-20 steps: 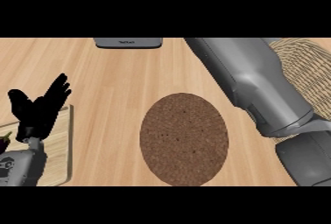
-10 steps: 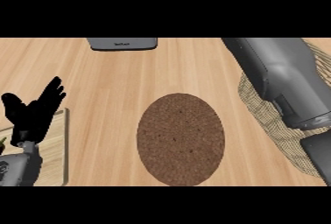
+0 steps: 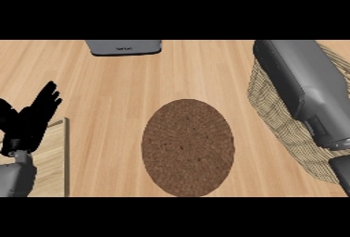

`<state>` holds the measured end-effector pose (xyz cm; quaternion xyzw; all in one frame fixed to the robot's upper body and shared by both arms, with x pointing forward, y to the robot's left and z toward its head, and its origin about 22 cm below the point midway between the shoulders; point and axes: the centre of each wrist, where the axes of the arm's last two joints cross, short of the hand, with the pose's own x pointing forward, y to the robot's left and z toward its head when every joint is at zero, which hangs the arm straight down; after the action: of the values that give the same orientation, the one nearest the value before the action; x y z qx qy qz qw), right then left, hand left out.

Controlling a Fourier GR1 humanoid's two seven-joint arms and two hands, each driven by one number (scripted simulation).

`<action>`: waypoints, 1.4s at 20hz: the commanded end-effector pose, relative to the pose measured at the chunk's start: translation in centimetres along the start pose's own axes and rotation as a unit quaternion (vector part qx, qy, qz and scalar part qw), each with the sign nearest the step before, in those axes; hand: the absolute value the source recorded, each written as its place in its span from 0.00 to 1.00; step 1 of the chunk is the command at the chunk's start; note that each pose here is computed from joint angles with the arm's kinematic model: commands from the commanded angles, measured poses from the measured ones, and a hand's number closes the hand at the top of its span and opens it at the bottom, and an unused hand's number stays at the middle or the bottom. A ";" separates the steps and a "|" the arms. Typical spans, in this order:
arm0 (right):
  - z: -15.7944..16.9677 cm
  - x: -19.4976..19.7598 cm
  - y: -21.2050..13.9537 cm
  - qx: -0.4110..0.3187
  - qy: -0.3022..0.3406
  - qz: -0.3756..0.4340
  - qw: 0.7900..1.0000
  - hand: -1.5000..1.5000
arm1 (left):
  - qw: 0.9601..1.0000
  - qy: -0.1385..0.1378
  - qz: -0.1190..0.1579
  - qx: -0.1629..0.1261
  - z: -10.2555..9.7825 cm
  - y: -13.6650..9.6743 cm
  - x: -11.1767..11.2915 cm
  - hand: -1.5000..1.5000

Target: Pick the sweet potato from the placemat and place it in the basket

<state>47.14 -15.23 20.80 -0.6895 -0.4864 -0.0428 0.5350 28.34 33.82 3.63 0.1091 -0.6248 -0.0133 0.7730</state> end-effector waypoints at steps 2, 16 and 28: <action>-1.1 -4.4 0.9 -0.004 0.092 -0.018 0.996 1.00 | 1.000 0.002 0.003 -0.007 0.9 0.1 -1.0 0.50; -0.3 -11.0 -0.4 -0.046 0.119 -0.038 0.991 0.00 | 1.000 -0.009 0.004 -0.023 0.6 -2.0 0.0 0.50; -3.9 -15.9 -8.3 -0.189 0.200 -0.229 0.934 0.00 | 1.000 0.003 0.005 0.010 1.2 0.1 -0.6 0.50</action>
<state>37.24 -27.86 17.60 -0.6769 -0.5110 -0.2733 0.4539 27.31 33.39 3.11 0.1047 -0.6259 -0.0158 0.7727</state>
